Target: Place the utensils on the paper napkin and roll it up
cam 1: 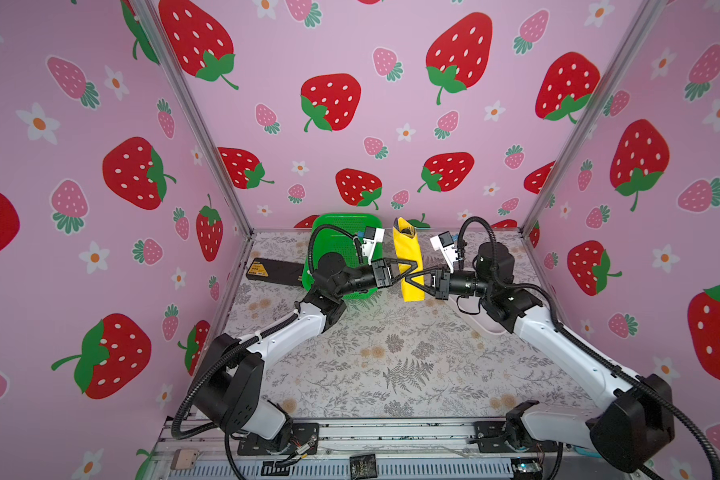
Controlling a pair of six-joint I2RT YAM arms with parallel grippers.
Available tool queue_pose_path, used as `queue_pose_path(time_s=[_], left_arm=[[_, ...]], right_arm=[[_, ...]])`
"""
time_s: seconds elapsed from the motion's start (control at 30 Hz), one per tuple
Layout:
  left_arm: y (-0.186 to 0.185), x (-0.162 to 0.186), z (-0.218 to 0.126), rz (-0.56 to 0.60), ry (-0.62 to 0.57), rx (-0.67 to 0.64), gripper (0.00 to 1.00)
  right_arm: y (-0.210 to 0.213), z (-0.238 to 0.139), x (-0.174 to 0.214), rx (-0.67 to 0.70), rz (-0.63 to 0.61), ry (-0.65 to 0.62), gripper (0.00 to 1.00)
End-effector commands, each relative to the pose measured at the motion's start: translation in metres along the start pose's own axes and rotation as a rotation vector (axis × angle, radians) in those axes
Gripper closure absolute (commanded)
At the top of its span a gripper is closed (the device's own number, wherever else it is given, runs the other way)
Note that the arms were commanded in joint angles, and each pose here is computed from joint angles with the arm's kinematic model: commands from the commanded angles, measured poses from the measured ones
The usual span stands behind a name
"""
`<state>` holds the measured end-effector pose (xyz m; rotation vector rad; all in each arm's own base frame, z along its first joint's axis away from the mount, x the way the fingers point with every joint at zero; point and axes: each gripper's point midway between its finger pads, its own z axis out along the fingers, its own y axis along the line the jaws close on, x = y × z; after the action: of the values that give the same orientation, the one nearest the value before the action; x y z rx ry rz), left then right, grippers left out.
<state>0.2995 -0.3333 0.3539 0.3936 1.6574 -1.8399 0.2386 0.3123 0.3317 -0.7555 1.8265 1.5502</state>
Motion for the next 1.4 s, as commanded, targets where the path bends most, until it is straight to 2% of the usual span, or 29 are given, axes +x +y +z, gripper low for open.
queue_pose_path(time_s=[0.0,0.1,0.3,0.43,0.7,0.8,0.9,1.07,1.37], left_arm=[[-0.018,-0.006,0.003,0.045,-0.006,0.049,0.56],[-0.018,-0.005,0.003,0.044,-0.003,0.053,0.61],[-0.02,-0.006,0.003,0.05,-0.008,0.059,0.8],[-0.021,-0.007,0.002,0.054,-0.018,0.056,0.89],[-0.022,-0.007,0.0,0.059,-0.025,0.056,0.93],[-0.023,-0.007,0.0,0.059,-0.025,0.057,0.93],[-0.024,-0.008,-0.002,0.064,-0.027,0.055,0.98],[-0.018,-0.008,-0.009,0.06,-0.033,0.036,0.99],[0.005,-0.014,-0.034,0.04,-0.046,-0.041,1.0]], right_arm=[[0.024,-0.004,-0.014,-0.055,-0.082,-0.028,0.91],[0.023,-0.003,-0.013,-0.058,-0.077,-0.026,0.91],[0.02,-0.002,-0.011,-0.053,-0.067,-0.021,0.89],[0.017,-0.002,-0.009,-0.047,-0.063,-0.019,0.88],[0.017,-0.003,-0.009,-0.038,-0.065,-0.022,0.87],[0.017,-0.004,-0.009,-0.033,-0.067,-0.026,0.84],[0.017,-0.005,-0.011,-0.023,-0.075,-0.035,0.79],[0.008,-0.012,-0.013,0.027,-0.073,-0.061,0.7],[-0.023,-0.02,-0.014,0.181,-0.052,-0.088,0.62]])
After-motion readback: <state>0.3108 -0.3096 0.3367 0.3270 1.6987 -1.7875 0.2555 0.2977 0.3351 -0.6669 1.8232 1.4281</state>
